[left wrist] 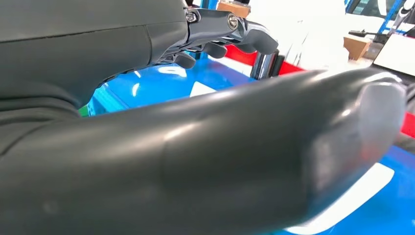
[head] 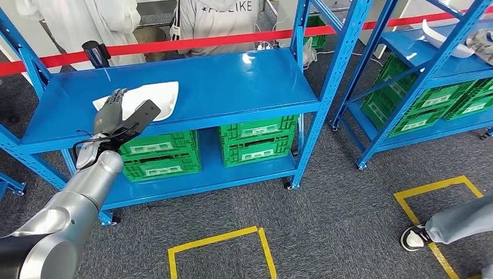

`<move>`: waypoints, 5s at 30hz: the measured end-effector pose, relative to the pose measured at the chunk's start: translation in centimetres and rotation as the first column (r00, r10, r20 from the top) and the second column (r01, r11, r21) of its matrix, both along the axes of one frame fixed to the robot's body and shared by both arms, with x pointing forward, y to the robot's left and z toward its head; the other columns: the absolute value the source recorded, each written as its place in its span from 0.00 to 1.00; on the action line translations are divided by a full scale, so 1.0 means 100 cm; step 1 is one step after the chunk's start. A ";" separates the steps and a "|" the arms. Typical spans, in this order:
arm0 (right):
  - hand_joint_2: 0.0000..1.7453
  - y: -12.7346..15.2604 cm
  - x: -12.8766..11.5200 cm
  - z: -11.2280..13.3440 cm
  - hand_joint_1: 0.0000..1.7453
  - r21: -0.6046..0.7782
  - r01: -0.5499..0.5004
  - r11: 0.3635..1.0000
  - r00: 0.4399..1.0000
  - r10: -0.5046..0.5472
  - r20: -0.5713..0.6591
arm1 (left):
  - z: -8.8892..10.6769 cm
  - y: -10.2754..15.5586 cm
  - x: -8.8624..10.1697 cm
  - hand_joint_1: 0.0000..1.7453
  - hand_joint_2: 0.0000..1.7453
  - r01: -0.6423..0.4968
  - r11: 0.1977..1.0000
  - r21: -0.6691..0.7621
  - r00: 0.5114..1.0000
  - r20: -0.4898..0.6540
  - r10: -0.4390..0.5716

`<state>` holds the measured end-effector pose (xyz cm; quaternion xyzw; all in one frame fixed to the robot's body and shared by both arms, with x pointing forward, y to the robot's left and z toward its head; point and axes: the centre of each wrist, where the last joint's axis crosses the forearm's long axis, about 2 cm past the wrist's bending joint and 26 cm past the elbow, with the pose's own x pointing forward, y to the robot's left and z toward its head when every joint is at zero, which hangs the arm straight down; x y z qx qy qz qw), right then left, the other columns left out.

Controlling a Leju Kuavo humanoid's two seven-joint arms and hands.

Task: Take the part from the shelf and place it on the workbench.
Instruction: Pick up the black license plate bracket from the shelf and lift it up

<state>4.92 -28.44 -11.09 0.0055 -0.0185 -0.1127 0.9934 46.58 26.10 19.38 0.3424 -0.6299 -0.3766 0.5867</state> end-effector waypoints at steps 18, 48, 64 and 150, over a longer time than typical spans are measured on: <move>0.00 0.000 -0.002 0.000 0.00 0.003 0.002 1.000 1.000 -0.002 -0.004 | 0.000 0.006 0.001 0.00 0.00 -0.012 1.000 0.005 1.000 -0.001 0.012; 0.00 0.001 -0.006 -0.001 0.00 0.004 0.002 1.000 1.000 -0.002 -0.015 | -0.006 0.009 -0.002 0.00 0.00 0.031 0.999 -0.011 0.999 -0.034 -0.032; 0.00 -0.001 -0.003 0.000 0.00 0.002 0.024 1.000 1.000 -0.024 -0.009 | -0.006 0.011 -0.001 0.00 0.00 0.154 0.985 -0.076 0.982 -0.095 -0.160; 0.00 -0.001 -0.010 -0.001 0.00 -0.032 0.142 0.989 0.989 -0.143 -0.035 | -0.053 0.087 -0.059 0.00 1.00 0.335 0.930 0.148 0.941 -0.105 -0.322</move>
